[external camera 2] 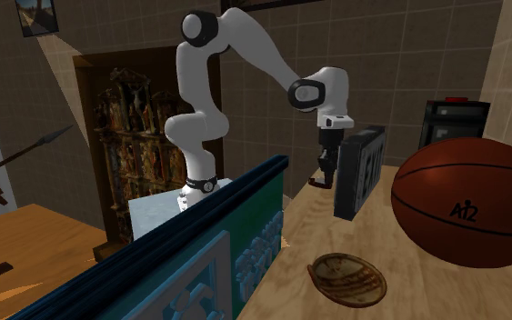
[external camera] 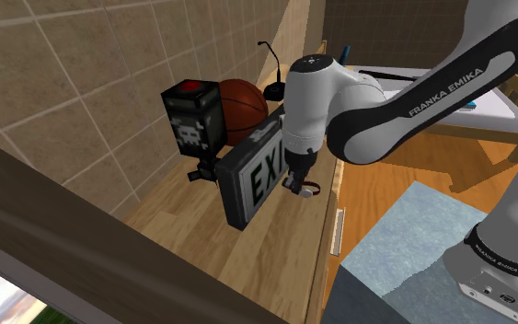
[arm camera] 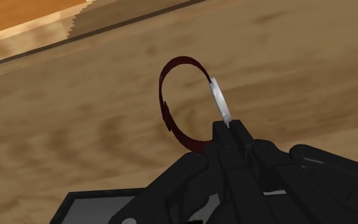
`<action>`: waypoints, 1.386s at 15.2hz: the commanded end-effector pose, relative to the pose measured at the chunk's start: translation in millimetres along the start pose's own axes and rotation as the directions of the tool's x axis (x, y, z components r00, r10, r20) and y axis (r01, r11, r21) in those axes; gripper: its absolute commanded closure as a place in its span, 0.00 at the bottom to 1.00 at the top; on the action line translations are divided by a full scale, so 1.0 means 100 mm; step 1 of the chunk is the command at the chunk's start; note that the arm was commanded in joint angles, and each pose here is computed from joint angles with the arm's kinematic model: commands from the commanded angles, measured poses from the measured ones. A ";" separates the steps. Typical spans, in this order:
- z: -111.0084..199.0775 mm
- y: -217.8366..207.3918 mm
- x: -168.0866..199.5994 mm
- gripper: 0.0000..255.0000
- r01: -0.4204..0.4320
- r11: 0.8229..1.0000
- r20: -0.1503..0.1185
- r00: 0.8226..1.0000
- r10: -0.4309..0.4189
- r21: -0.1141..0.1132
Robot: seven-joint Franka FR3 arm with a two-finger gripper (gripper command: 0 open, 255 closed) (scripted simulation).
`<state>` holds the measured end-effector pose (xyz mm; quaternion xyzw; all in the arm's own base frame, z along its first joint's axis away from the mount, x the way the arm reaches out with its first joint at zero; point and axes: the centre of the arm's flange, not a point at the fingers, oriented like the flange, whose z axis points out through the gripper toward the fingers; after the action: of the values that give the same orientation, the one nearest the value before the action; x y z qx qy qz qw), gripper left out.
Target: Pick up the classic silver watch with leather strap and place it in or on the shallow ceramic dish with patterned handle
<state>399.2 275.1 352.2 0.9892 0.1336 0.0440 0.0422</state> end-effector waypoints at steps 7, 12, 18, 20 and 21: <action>-0.42 0.04 0.02 1.00 0.000 1.000 0.000 1.000 0.000 0.000; -0.68 0.07 0.04 1.00 0.000 1.000 0.000 1.000 0.000 0.000; -1.00 0.10 0.07 1.00 0.000 1.000 0.000 1.000 0.000 0.000; -1.10 0.11 0.07 1.00 0.000 1.000 0.000 1.000 0.000 0.000; -1.12 0.11 0.08 1.00 0.000 1.000 0.000 1.000 0.000 0.000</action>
<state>399.0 275.2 460.8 0.9891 0.1337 0.0441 0.0421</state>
